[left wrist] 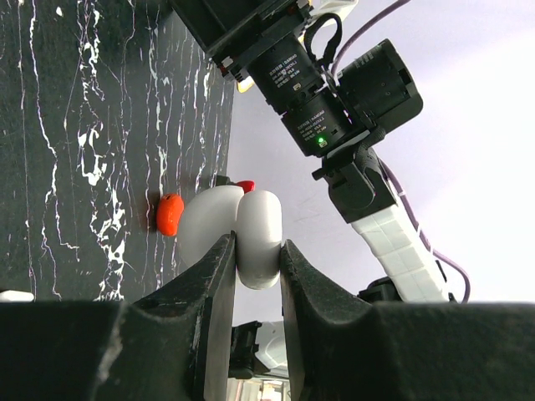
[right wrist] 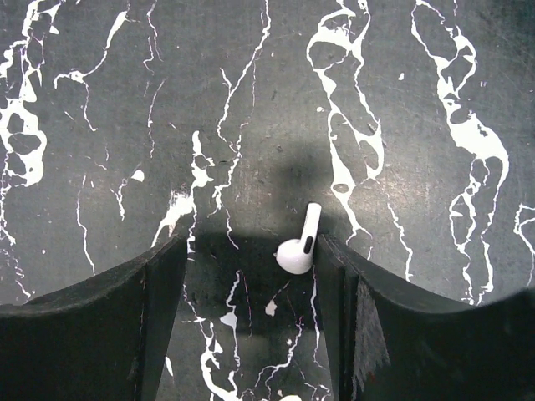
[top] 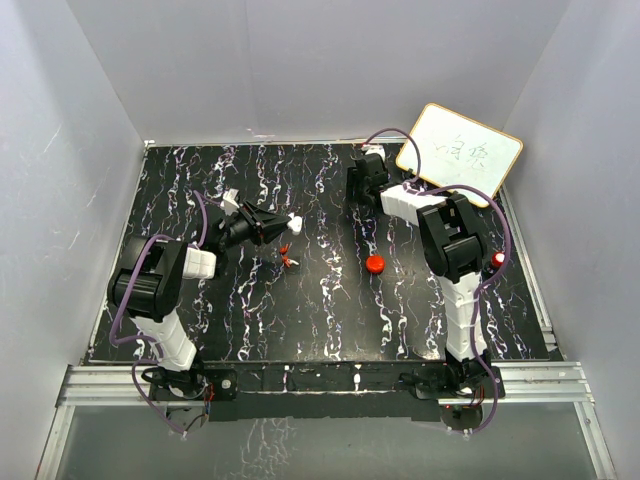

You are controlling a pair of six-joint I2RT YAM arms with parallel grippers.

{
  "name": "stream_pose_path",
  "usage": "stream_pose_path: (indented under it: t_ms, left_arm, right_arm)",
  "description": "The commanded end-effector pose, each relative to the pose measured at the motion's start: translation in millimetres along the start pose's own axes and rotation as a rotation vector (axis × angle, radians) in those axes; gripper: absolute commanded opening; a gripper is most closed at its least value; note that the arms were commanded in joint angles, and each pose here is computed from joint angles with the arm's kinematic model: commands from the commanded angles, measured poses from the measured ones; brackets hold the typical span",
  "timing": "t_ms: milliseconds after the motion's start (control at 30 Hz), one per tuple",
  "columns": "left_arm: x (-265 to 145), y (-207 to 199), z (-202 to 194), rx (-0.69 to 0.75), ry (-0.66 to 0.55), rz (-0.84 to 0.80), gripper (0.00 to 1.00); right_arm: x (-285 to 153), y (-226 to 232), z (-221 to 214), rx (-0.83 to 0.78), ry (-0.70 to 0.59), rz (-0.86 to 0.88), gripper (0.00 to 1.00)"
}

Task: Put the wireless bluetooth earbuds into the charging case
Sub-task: Pick up the earbud from the center of the board.

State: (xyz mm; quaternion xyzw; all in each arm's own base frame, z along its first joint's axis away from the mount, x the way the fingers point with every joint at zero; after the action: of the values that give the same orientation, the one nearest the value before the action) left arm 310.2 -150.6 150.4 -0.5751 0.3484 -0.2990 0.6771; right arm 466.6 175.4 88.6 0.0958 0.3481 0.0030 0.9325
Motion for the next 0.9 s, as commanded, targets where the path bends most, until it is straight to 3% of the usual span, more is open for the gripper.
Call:
stream_pose_path:
  t_ms: [0,500,867]
  left_arm:
    - [-6.6,-19.0,1.0,0.063,-0.001,-0.061,0.00]
    - [-8.0,-13.9,-1.8,0.047,-0.003,-0.066,0.00]
    - [-10.6,-13.4,-2.5,0.044,-0.007,-0.074,0.00]
  right_arm:
    - [6.3,7.9,0.1,0.036,0.013,0.054,0.60]
    - [-5.6,36.3,0.2,0.029,0.007,0.102,0.60]
    - [-26.8,82.0,-6.2,0.016,0.015,0.181,0.60]
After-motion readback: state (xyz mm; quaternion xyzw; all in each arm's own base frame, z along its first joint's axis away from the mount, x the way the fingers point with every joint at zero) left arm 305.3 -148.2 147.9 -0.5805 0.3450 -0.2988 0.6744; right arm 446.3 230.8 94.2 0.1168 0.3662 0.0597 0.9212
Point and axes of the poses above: each gripper's point midway between its finger pads, its own x axis out along the fingers, its own y axis along the line the jaws close on, z = x × y, the point moved 9 cm from there along -x, back along the fingers, and after that the axes turned 7 degrees about x, right-handed, at the moved point
